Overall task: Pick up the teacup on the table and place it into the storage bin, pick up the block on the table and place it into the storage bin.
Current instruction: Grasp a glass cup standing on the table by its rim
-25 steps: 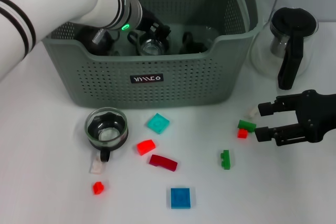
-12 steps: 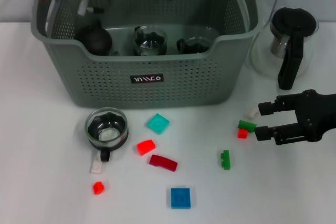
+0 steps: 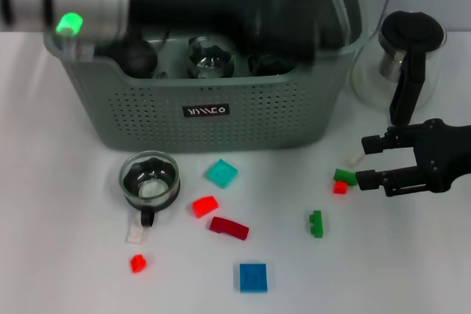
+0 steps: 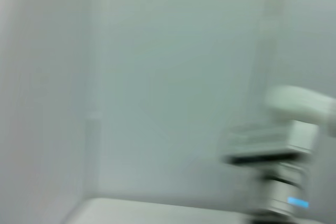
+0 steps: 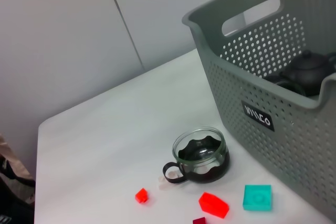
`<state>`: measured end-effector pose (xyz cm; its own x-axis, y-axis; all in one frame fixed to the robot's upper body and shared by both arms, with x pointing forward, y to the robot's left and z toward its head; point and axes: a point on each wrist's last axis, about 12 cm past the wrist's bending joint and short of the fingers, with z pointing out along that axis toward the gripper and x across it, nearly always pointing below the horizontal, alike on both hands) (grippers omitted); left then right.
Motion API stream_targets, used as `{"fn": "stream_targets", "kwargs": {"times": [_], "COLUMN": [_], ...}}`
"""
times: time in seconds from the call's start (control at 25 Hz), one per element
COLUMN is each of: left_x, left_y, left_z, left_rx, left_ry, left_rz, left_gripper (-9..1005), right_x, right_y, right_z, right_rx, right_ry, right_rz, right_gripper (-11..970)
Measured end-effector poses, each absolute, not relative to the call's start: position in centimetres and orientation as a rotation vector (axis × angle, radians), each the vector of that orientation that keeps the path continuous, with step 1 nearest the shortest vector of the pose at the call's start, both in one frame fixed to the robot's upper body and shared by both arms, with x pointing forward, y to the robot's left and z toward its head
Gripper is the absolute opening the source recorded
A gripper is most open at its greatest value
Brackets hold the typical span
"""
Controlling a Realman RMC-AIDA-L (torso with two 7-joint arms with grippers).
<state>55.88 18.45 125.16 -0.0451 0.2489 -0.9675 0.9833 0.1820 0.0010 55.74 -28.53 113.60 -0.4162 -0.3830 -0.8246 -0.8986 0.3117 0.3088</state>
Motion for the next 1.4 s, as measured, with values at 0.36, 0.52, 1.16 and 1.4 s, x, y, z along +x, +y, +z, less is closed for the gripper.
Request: {"fn": "stream_targets", "kwargs": {"times": [0.36,0.52,1.16,1.4], "left_x": [52.7,53.2,55.9,56.2], "left_y": [19.8,20.0,20.5,21.1], "left_z": [120.2,118.3,114.9,114.0], "left_rx": [1.500,1.480,1.365,1.343], "left_ry": [1.689,1.919,2.285,2.348], "left_rz": [-0.969,-0.908,-0.488,-0.401], "left_gripper": [855,853,845,842], "right_x": [55.9,56.0,56.3,56.3], "right_y": [-28.5,-28.3,-28.0,-27.9], "right_z": [113.7,113.4,113.0,113.0], "right_rx": [-1.127,-1.117,-1.102,-1.100], "right_ry": [1.942,1.945,1.954,1.954], "right_rz": [1.034,1.033,1.019,1.021], "right_gripper": [790,790,791,791]}}
